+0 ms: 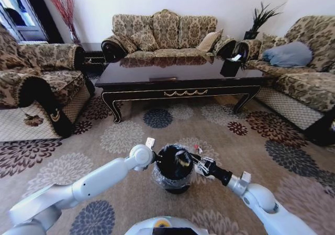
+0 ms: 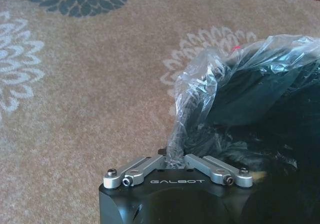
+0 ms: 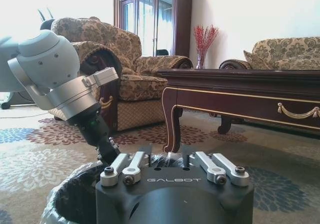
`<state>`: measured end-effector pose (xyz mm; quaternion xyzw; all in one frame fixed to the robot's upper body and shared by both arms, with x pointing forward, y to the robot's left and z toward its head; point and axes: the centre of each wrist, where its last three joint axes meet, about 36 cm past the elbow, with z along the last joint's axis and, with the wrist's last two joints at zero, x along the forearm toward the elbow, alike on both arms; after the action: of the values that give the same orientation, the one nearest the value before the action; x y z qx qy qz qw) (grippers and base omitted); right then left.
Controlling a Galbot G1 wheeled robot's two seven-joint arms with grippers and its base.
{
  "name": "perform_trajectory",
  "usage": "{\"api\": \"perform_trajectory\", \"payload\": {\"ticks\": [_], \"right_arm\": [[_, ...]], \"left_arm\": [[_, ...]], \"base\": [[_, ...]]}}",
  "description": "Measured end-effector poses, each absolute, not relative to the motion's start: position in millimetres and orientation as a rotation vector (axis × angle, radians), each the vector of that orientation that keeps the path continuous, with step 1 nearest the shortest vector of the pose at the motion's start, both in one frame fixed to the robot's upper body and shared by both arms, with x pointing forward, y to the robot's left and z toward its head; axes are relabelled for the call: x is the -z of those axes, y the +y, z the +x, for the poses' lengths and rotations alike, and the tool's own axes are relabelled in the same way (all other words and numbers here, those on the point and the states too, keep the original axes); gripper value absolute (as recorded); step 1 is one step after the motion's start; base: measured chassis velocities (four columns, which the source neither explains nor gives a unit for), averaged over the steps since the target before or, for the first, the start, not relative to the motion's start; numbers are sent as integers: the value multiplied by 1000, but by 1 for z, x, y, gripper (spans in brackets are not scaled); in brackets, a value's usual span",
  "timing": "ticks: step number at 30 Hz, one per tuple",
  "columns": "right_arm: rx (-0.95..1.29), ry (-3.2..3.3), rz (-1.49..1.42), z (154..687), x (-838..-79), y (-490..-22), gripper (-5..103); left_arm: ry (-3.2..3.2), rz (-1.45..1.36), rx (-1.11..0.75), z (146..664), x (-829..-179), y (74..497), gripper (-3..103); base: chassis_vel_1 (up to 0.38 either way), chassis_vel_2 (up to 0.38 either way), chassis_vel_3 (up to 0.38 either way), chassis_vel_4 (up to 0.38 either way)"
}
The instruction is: Move to the front of the table and pick up the trash from the floor, then place it into the trash bin.
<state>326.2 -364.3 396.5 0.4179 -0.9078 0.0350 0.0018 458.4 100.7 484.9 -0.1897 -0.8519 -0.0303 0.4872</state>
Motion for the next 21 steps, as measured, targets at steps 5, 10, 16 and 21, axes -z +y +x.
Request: {"api": "perform_trajectory", "payload": {"ticks": [5,10,16,21], "right_arm": [[-99,-2847,1309,324,-395,-364,50],[-90,-2862,1291,329,-396,-367,72],[22,-2952,1161,353,-403,-388,93],[67,-2986,1051,365,-398,-408,100]], "left_arm": [[-2072,-443,72,458,-482,106,0],[-2085,-406,73,459,-485,123,0],[-2090,-313,49,457,-482,162,0],[-2098,-244,3,449,-481,193,0]], "base": [[0,0,0,0],[0,0,0,0],[0,0,0,0],[0,0,0,0]]}}
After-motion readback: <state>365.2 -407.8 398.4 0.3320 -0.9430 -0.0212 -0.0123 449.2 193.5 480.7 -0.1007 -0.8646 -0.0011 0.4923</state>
